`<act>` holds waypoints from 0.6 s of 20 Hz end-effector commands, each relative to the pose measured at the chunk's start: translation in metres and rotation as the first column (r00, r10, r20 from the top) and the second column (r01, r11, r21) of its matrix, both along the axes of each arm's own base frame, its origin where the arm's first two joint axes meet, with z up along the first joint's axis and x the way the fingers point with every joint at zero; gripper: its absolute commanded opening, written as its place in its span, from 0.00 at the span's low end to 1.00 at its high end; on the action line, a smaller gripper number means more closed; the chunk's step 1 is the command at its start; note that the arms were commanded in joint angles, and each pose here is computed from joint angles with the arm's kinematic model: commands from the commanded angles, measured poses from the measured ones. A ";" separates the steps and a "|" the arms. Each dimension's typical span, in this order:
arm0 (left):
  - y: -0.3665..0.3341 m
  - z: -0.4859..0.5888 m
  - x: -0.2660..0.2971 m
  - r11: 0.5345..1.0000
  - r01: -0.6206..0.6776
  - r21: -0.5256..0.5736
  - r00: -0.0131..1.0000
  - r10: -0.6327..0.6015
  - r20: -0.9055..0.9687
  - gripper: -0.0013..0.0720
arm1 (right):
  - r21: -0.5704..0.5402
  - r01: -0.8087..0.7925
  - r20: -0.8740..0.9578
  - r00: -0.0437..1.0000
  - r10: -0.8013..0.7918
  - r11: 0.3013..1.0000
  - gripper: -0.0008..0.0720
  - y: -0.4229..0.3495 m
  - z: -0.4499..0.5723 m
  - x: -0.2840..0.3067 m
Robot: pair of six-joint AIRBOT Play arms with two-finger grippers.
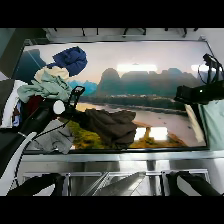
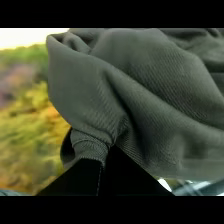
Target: Fold the shirts.
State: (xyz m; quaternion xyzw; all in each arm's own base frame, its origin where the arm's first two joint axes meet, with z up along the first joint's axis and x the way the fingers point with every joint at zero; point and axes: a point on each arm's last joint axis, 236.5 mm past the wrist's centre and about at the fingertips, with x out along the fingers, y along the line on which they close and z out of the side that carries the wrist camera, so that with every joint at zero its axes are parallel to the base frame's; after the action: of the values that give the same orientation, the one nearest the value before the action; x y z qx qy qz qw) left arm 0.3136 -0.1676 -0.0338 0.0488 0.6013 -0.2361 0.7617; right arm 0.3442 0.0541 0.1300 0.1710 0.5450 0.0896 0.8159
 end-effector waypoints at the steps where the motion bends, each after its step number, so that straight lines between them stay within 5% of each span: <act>1: -0.004 -0.005 -0.043 0.985 0.005 -0.173 0.995 -0.022 -0.095 0.05 | 0.077 -0.011 -0.025 1.000 0.013 0.997 0.04 0.016 -0.012 0.006; 2: 0.004 -0.005 -0.050 0.985 -0.008 -0.170 0.995 -0.009 -0.103 0.05 | 0.089 -0.018 -0.045 0.999 0.022 0.996 0.04 0.018 -0.019 0.005; 3: 0.015 -0.002 -0.053 0.985 -0.025 -0.172 0.995 0.008 -0.100 0.23 | 0.104 -0.038 -0.057 0.997 0.044 0.994 0.05 0.023 -0.026 0.004; 4: 0.028 0.003 -0.053 0.981 -0.078 -0.177 0.993 0.061 -0.102 0.75 | 0.126 -0.050 -0.075 0.995 0.060 0.991 0.26 0.028 -0.034 0.002; 5: 0.043 0.011 -0.048 0.965 -0.179 -0.190 0.981 0.159 -0.115 0.96 | 0.141 -0.049 -0.100 0.993 0.064 0.989 0.78 0.030 -0.042 -0.001; 6: 0.055 0.022 -0.046 0.942 -0.245 -0.228 0.967 0.222 -0.122 0.96 | 0.146 -0.048 -0.117 0.991 0.065 0.988 0.97 0.031 -0.047 -0.003; 12: 0.051 0.069 -0.024 0.805 -0.395 -0.443 0.917 0.376 -0.134 0.92 | 0.161 -0.097 -0.124 0.985 0.117 0.982 0.97 0.038 -0.058 -0.010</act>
State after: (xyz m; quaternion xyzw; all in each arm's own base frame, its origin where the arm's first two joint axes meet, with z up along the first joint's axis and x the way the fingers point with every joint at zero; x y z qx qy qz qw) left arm 0.2784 -0.1091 0.0170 -0.1989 0.5690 -0.2127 0.7691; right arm 0.3373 0.0863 0.0769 0.2088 0.5938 0.1497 0.7625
